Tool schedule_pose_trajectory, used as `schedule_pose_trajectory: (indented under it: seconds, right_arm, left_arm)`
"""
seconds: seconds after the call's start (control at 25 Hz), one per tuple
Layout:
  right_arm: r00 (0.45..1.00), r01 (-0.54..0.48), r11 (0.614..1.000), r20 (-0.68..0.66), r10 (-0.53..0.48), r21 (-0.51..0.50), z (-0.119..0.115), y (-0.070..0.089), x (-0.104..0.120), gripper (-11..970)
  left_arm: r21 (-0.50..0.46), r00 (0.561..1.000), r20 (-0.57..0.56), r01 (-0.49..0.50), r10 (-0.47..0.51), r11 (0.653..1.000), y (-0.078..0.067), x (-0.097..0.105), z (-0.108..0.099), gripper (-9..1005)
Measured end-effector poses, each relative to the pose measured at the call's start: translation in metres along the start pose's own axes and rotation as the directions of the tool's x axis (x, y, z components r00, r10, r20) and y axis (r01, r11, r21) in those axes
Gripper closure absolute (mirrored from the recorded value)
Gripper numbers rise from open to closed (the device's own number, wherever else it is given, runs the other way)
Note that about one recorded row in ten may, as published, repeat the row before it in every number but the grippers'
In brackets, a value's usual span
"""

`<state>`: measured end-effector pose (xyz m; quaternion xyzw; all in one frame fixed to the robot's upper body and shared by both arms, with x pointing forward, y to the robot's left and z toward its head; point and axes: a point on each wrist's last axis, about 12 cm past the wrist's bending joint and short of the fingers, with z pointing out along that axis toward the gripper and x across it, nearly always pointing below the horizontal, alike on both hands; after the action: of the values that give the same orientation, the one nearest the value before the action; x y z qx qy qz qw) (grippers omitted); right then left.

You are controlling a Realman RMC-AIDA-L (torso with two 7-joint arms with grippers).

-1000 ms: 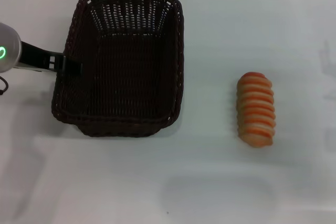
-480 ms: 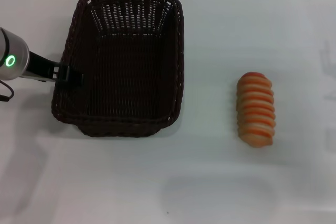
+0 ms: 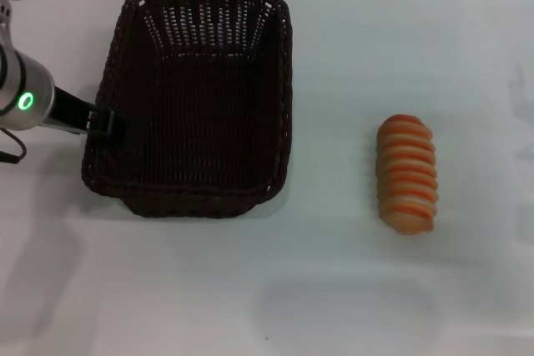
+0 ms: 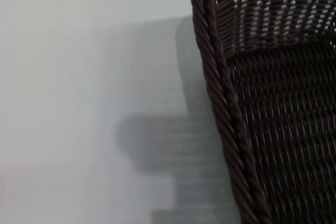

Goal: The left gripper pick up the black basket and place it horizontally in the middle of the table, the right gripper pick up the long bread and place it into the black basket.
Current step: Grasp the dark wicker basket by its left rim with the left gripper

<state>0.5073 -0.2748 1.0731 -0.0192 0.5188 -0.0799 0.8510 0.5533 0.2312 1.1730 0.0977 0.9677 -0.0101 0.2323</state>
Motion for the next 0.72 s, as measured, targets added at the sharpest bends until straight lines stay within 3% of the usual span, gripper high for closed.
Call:
schedule_pose_trajectory:
  seconds: [0.08,0.4,0.56,0.72]
  right_arm:
    - [1.0,0.0,1.0,0.007,0.0,0.001,-0.0016,-0.0002,-0.0009,285]
    - [1.0,0.001,1.0,0.007,-0.001,0.001,-0.0031,-0.0005,-0.001,285]
    - [1.0,0.001,1.0,0.011,-0.001,0.001,-0.0037,-0.0005,-0.0015,285]
    - [1.0,-0.001,1.0,0.011,0.001,0.002,-0.0038,-0.0007,-0.0015,285]
  left_arm:
    - [-0.001,1.0,-0.007,-0.012,0.012,1.0,-0.0016,0.0004,0.001,358]
    - [-0.001,1.0,-0.012,-0.025,0.025,1.0,-0.0028,0.0007,0.0015,584]
    - [-0.001,0.999,-0.01,-0.039,0.039,0.999,-0.0047,0.0006,0.0008,755]
    - [0.0,0.999,0.0,-0.053,0.053,0.999,-0.0054,0.0001,-0.0011,758]
